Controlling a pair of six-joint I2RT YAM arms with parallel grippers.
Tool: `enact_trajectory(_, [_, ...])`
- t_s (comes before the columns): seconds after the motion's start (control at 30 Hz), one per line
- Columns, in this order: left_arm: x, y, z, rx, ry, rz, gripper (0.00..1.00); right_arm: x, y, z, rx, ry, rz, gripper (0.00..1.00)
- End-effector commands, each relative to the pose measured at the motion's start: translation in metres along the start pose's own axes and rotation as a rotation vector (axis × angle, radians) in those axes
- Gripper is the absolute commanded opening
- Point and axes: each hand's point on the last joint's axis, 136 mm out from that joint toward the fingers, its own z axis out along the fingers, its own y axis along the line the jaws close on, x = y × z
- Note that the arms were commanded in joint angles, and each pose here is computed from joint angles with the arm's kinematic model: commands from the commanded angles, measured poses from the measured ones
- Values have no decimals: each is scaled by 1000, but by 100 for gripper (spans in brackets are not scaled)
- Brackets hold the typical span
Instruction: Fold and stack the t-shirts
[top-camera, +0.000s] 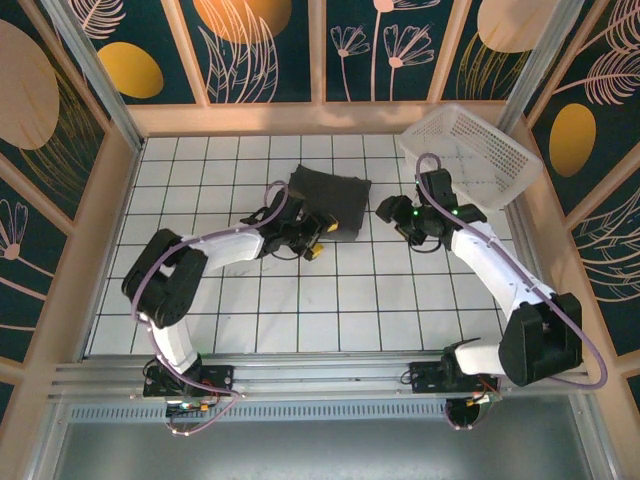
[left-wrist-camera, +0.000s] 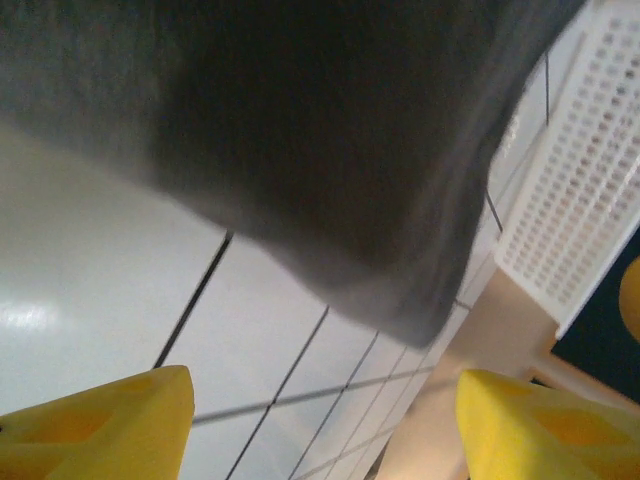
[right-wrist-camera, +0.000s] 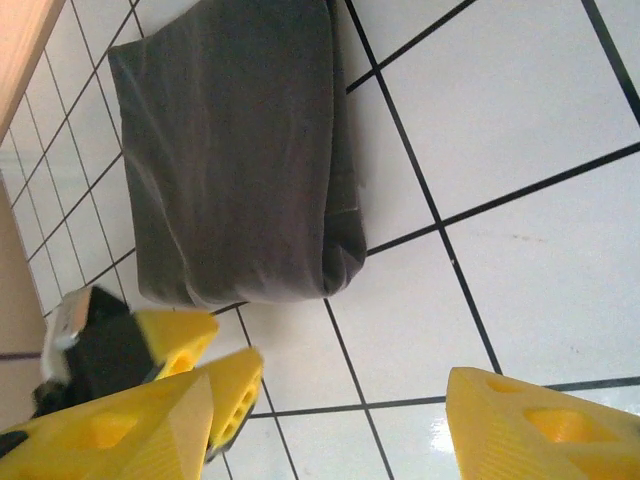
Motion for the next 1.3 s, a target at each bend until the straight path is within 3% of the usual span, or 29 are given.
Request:
enact_trajectory(0.0, [-15,-28,17,90,-37,-57,69,1,20,-15,-79,-29,18,63])
enact_trajectory(0.17, [-27,-9,48,43,-39,-146,59,3,25,-29,-96,-43,40,63])
enact_trajectory(0.27, [-39,0,57,27,-74,-188,36,1,29,-38,-110,-63,47,62])
enact_trajectory(0.33, [-53,7,57,27,-124,-221,13,-1,32,-43,-114,-72,45,62])
enact_trajectory(0.4, [-73,11,49,44,-178,-253,1,-3,36,-47,-117,-79,40,61])
enact_trajectory(0.67, [-195,19,-31,94,-361,-219,0,-5,43,-51,-130,-81,14,61])
enact_trajectory(0.93, [-302,78,-122,-21,-460,-88,0,-4,70,-45,-251,-48,-74,61])
enact_trajectory(1.2, [-346,110,-158,-93,-457,31,0,-2,95,-37,-330,-12,-153,61])
enact_trajectory(1.27, [-347,111,-163,-118,-461,50,6,-1,103,-36,-363,-8,-185,61])
